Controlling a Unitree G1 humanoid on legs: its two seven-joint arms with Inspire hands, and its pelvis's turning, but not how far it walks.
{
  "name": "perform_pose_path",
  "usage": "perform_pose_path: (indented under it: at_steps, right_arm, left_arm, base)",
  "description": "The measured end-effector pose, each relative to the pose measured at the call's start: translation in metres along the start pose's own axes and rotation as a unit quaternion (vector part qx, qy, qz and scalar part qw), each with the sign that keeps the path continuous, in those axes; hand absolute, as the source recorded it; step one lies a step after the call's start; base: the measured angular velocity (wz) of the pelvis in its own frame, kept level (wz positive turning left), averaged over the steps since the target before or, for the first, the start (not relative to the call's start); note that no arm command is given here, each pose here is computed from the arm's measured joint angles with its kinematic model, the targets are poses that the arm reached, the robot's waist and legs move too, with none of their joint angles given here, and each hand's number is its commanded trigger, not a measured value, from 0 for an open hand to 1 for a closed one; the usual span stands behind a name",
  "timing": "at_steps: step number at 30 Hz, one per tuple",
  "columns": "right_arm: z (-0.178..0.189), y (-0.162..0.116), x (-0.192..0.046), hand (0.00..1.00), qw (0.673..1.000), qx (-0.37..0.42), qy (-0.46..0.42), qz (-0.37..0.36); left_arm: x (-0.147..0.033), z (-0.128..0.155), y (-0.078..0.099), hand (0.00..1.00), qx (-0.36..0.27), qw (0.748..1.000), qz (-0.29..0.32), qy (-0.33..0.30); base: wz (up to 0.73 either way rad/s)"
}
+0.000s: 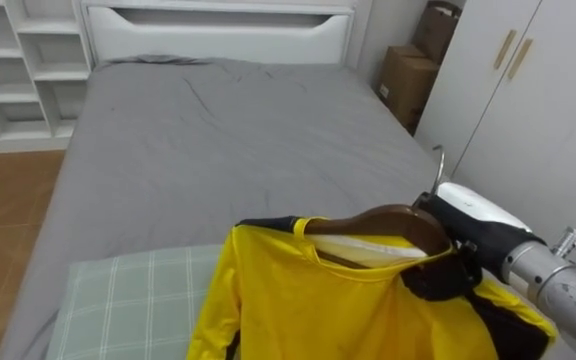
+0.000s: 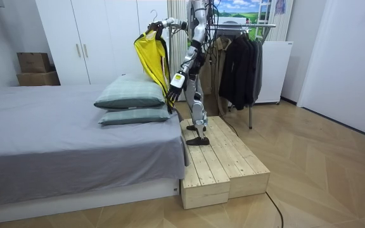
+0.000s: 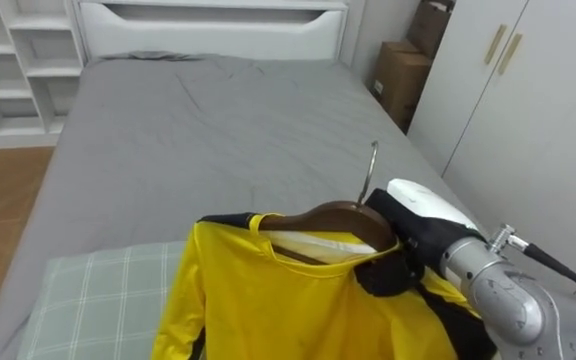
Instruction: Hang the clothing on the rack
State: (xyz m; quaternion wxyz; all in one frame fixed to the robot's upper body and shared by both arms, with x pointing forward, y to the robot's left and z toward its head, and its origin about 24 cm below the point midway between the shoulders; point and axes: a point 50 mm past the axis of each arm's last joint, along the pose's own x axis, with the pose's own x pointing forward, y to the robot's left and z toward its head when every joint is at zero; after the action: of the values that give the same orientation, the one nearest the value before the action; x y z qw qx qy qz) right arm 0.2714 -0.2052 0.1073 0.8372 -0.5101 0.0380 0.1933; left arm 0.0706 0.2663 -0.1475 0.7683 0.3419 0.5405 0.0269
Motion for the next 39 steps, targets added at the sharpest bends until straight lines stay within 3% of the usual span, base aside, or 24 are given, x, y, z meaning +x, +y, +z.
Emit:
perform_pose_path:
  at_steps: [19, 27, 39]
  right_arm:
    - [-0.002, 0.016, -0.001, 1.00, 1.000, 0.027, 0.008, 0.009]
    - [-0.005, 0.014, -0.003, 1.00, 1.000, 0.029, 0.010, 0.000]
    - [-0.019, 0.037, -0.015, 1.00, 0.998, 0.053, 0.038, 0.019]
  left_arm:
    - [-0.002, -0.008, -0.005, 0.00, -0.002, 1.000, -0.020, 0.016]
    - [0.000, 0.002, -0.004, 0.00, -0.004, 0.999, -0.033, -0.003]
    - [0.002, 0.010, 0.003, 0.00, -0.004, 1.000, -0.010, -0.019]
  base:
    - [0.00]
    - [-0.09]
    - [-0.07]
